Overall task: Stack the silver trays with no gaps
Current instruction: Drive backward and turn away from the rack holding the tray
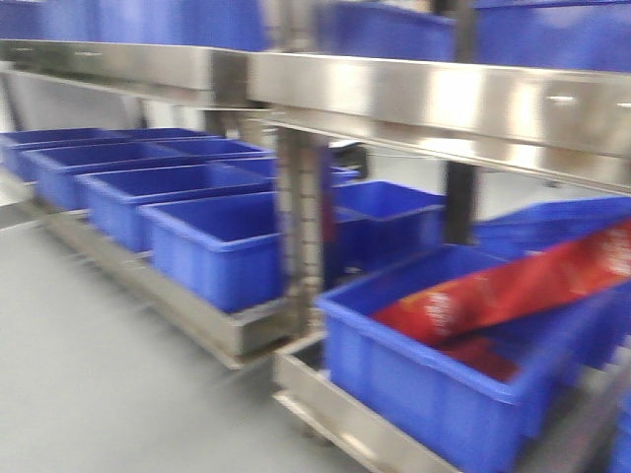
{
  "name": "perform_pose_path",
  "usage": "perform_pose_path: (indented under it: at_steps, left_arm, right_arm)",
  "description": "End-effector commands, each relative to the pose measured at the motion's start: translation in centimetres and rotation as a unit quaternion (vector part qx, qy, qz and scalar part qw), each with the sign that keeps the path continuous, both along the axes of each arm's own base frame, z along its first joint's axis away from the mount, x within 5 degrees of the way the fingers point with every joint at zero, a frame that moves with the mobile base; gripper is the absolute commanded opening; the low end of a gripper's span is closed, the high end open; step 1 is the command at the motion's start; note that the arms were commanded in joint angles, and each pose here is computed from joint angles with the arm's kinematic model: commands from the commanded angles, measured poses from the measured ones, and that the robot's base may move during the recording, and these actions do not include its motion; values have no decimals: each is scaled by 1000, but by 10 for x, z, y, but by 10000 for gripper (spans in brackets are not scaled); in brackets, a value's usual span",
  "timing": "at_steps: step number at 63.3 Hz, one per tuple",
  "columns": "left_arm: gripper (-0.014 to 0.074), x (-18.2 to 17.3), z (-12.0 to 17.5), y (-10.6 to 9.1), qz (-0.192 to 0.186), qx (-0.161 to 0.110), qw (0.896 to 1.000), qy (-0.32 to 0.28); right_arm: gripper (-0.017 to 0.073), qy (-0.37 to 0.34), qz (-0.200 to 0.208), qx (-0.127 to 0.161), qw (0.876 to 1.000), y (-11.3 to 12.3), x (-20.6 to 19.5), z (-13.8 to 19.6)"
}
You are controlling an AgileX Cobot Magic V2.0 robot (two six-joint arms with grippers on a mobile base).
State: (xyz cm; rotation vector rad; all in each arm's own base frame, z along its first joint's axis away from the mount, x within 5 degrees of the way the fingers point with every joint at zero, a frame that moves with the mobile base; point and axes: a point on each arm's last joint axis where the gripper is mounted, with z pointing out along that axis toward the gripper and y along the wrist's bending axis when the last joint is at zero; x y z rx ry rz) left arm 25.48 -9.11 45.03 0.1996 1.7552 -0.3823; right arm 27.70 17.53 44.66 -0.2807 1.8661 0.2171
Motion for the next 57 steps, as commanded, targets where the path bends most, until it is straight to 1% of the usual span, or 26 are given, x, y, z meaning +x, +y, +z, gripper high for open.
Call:
perform_pose_path:
  at_steps: [1, 57]
  left_arm:
    - [-16, -5, 8, -6, -14, -36, 999, -13]
    - [-16, -5, 8, -6, -14, -36, 999, -13]
  right_arm:
    - [-57, -81, 81, 49, 992, 20, -6, 17]
    - [-57, -83, 83, 50, 992, 20, -6, 17]
